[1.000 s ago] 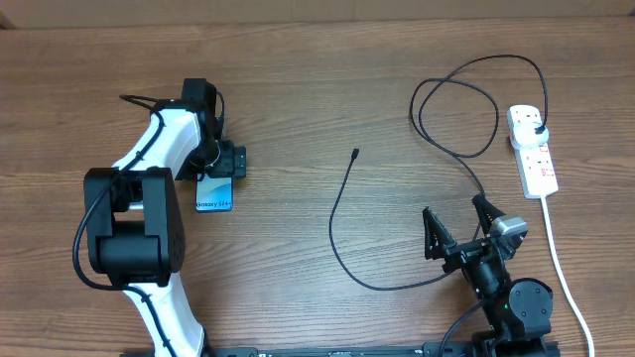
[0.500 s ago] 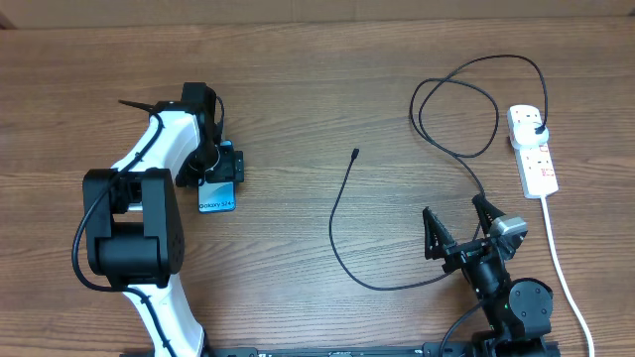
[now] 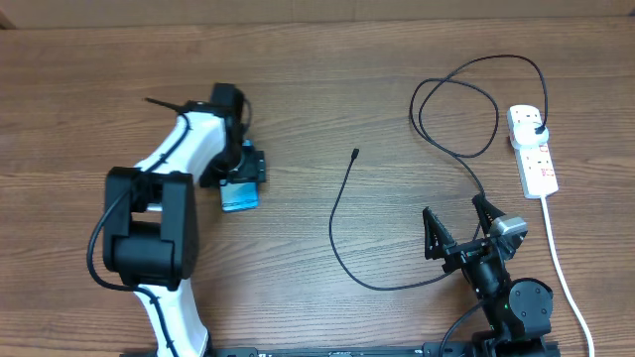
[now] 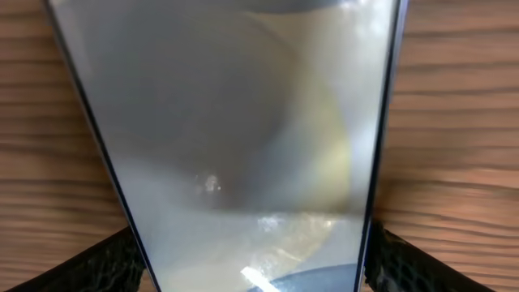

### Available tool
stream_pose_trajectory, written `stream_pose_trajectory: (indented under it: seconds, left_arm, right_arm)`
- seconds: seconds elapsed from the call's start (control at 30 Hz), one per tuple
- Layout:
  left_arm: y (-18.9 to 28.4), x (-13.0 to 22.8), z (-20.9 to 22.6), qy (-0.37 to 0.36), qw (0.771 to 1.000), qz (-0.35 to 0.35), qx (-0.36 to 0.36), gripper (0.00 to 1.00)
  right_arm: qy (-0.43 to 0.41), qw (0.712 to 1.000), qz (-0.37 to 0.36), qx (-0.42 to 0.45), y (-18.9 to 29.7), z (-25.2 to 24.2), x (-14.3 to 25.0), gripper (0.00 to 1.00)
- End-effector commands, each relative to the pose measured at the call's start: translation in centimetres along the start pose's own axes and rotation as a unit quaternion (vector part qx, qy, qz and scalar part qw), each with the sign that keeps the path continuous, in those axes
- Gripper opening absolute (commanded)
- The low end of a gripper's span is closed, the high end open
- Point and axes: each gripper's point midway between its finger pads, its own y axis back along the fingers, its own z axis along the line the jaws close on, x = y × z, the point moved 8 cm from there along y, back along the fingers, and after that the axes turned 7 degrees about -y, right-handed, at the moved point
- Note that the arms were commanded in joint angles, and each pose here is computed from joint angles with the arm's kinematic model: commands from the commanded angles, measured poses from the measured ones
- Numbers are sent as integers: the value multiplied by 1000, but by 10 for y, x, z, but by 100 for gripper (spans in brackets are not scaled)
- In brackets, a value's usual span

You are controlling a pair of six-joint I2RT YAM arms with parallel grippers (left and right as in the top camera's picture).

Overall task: Plug charger to phone and switch on socket
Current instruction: 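Close the left gripper on the phone's lower end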

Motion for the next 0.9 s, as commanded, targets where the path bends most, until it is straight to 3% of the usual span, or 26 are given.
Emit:
stream_pose_trajectory:
  seconds: [0.0, 0.43, 0.6, 0.87]
  left_arm:
    - [-17, 13, -30, 8, 999, 31, 42, 90]
    - [-17, 4, -37, 109, 993, 6, 48, 96]
    - [-17, 0, -40, 36, 998, -13, 46, 100]
    - [-17, 0, -31, 23, 1000, -19, -4, 100]
  right_arm:
    - [1, 1000, -4, 5, 0, -2, 2, 100]
    - [1, 1000, -4, 5, 0, -2, 2, 100]
    - [1, 1000, -4, 5, 0, -2, 1, 100]
    - [1, 1000, -4, 5, 0, -2, 2, 100]
